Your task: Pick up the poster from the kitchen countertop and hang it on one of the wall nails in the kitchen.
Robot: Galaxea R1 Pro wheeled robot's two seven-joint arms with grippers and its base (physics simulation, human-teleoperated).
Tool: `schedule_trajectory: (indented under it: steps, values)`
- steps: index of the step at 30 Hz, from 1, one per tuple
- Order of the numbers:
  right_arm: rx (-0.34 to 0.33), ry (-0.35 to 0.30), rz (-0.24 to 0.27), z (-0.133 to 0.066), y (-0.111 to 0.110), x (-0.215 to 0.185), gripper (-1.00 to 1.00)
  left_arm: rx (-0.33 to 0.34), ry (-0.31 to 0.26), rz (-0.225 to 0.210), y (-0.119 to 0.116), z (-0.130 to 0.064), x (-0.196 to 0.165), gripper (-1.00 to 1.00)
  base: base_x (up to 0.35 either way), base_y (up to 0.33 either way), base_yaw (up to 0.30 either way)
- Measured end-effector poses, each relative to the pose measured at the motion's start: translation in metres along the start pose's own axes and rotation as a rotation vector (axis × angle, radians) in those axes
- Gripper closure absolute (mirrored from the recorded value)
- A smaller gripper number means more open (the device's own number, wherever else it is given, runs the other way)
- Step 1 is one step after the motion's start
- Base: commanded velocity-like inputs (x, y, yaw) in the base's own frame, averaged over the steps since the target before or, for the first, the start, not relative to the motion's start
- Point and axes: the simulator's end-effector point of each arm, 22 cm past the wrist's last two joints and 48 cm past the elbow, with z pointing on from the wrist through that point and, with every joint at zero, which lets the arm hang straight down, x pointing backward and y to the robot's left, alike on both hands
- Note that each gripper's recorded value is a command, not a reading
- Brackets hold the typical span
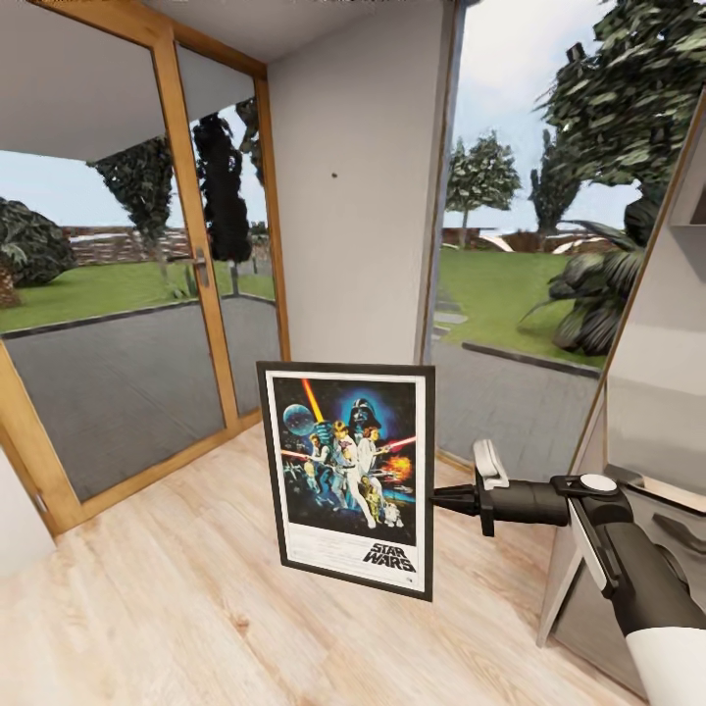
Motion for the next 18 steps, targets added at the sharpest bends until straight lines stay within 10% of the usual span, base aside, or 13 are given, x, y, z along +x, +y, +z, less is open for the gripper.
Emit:
schedule_trajectory:
  steps: [18]
  values:
    - [0.0, 0.001, 0.0, -0.005, 0.006, -0.026, 1.0, -0.001, -0.01, 0.004, 0.001, -0.021, -0.044, -1.0, 0.0, 0.0, 0.0]
